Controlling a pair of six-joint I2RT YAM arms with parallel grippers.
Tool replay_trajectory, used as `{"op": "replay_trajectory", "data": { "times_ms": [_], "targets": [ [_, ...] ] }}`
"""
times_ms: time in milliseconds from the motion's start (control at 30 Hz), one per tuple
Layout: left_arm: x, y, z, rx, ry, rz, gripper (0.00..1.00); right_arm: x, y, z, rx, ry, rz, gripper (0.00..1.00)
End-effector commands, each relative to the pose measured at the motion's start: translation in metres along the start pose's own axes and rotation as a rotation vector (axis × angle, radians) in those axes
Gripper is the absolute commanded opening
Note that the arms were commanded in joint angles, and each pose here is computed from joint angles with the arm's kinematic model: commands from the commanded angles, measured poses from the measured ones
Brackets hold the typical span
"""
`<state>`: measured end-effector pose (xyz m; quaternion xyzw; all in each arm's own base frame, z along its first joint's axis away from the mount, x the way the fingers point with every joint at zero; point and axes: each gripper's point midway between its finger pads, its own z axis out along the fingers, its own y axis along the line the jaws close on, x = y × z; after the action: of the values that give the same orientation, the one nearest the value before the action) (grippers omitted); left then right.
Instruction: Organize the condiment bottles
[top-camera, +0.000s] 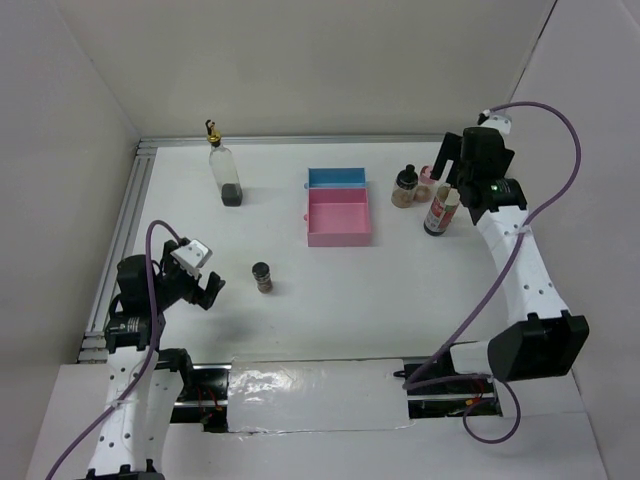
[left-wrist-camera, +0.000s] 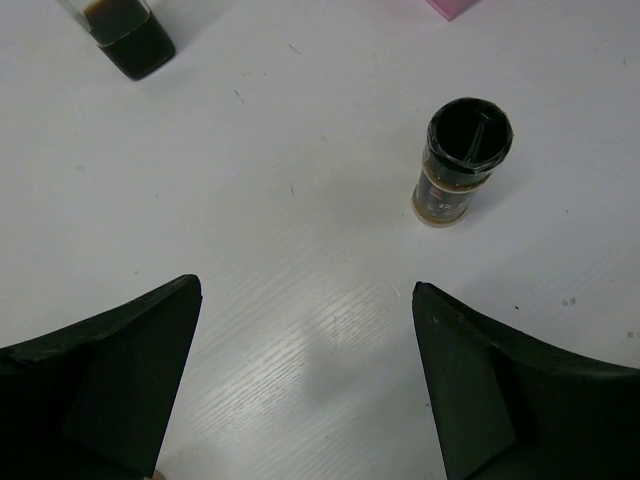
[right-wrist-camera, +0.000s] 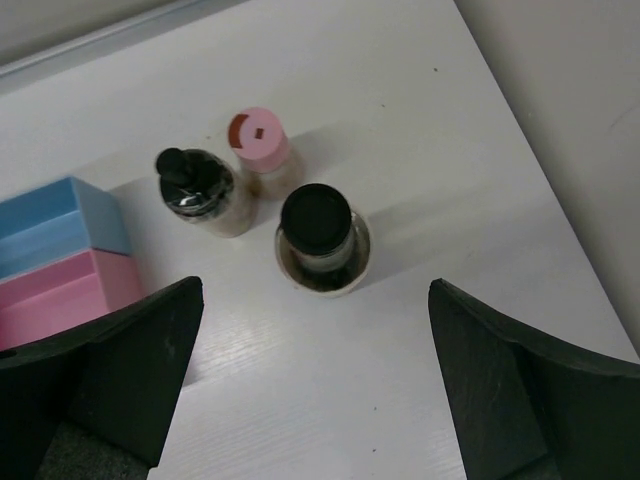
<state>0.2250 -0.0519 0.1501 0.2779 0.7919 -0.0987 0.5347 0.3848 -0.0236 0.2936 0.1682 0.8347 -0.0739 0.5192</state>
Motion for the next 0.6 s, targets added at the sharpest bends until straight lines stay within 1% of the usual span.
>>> {"op": "replay_trajectory", "data": {
  "times_ms": [0, 67, 100, 167, 200, 233, 467, 533, 567],
  "targets": [
    [-0.013, 0.001, -0.002, 0.006, -0.031, 0.006, 0.99, 0.003, -0.005, 0.022, 0.015, -0.003, 0.020, 1.00],
    [-0.012, 0.002, -0.002, 0.002, -0.027, 0.005, 0.99, 0.002, -0.010, 0.031, 0.031, -0.032, 0.042, 0.98],
    [-0.013, 0.001, -0.002, 0.005, -0.030, 0.007, 0.99, 0.008, -0.015, 0.037, 0.042, -0.024, 0.045, 0.94],
    [-0.013, 0.001, -0.001, 0.008, -0.028, 0.005, 0.99, 0.009, -0.008, 0.045, 0.001, -0.037, 0.042, 0.89],
    [-0.013, 0.001, -0.001, 0.005, -0.027, 0.005, 0.99, 0.015, -0.007, 0.049, -0.001, -0.026, 0.035, 0.83],
    [-0.012, 0.000, -0.001, 0.008, -0.027, 0.004, 0.99, 0.014, -0.006, 0.052, -0.003, -0.036, 0.039, 0.80],
    [-0.008, 0.003, 0.001, 0.002, -0.013, -0.003, 0.99, 0.024, -0.004, 0.069, -0.009, -0.066, 0.013, 0.77],
    [-0.008, 0.003, 0.001, 0.002, -0.013, -0.005, 0.99, 0.024, -0.006, 0.073, 0.009, -0.075, 0.011, 0.74],
    [-0.009, 0.002, 0.001, 0.004, -0.014, -0.003, 0.99, 0.025, -0.007, 0.073, 0.011, -0.076, 0.008, 0.69]
  ]
}}
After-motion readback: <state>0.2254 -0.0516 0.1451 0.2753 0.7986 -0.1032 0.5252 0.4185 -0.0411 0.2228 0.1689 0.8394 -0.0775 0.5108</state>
